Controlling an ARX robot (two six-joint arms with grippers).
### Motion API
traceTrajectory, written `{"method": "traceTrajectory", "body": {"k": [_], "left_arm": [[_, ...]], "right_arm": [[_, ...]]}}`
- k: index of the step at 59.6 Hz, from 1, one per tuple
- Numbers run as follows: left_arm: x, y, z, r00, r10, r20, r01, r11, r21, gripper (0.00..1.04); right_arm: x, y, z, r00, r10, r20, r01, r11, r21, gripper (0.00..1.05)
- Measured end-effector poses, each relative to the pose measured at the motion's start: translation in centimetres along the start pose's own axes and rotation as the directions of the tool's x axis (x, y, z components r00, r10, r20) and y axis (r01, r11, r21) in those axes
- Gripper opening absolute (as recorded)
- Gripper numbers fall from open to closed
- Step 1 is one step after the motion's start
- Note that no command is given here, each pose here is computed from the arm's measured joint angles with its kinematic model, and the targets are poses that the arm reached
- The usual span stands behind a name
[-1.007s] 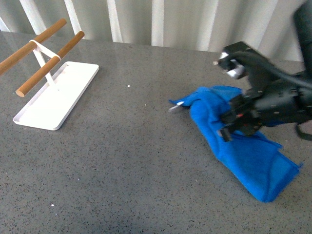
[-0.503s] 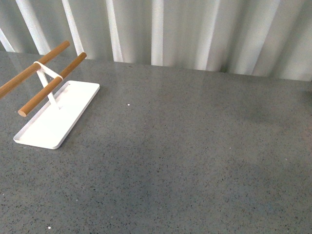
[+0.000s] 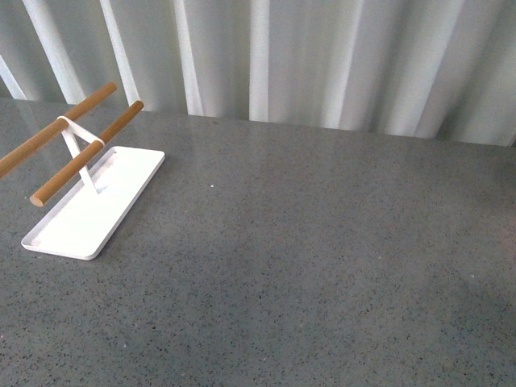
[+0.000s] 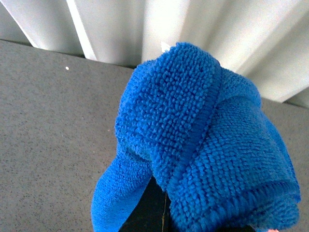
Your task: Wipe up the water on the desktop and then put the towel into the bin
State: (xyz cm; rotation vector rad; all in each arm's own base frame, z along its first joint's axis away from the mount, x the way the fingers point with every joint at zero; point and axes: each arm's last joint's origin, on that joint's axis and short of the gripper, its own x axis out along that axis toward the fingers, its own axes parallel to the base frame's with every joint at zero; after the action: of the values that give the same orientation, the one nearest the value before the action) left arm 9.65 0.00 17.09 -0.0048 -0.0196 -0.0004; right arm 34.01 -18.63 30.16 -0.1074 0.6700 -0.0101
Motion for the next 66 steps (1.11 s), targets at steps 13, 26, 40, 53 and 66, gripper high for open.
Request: {"method": "traceTrajectory", "body": {"k": [13, 26, 40, 53, 66], "left_arm": [[0.0, 0.0, 0.0, 1.000, 0.000, 0.000, 0.000, 1.000, 0.000, 0.98], [0.0, 0.0, 0.0, 1.000, 0.000, 0.000, 0.000, 1.000, 0.000, 0.98], [0.0, 0.0, 0.0, 1.000, 0.000, 0.000, 0.000, 1.000, 0.000, 0.98], [0.0, 0.0, 0.0, 1.000, 0.000, 0.000, 0.000, 1.000, 0.000, 0.98], [0.0, 0.0, 0.0, 1.000, 0.000, 0.000, 0.000, 1.000, 0.000, 0.98]], "right_arm": [[3.9, -2.8, -5.2, 0.992, -0.010, -0.124, 0.028, 0.989, 0.146, 0.04], [5.6, -5.2, -8.5, 0.977, -0.046, -0.207, 0.095, 0.967, 0.235, 0.04], [6.3, -7.6, -11.7, 0.946, -0.112, -0.304, 0.202, 0.937, 0.285, 0.07], [6.6, -8.4, -13.1, 0.934, -0.113, -0.338, 0.224, 0.923, 0.312, 0.41], [6.6, -8.2, -13.2, 0.931, -0.087, -0.354, 0.206, 0.927, 0.314, 0.77]]}}
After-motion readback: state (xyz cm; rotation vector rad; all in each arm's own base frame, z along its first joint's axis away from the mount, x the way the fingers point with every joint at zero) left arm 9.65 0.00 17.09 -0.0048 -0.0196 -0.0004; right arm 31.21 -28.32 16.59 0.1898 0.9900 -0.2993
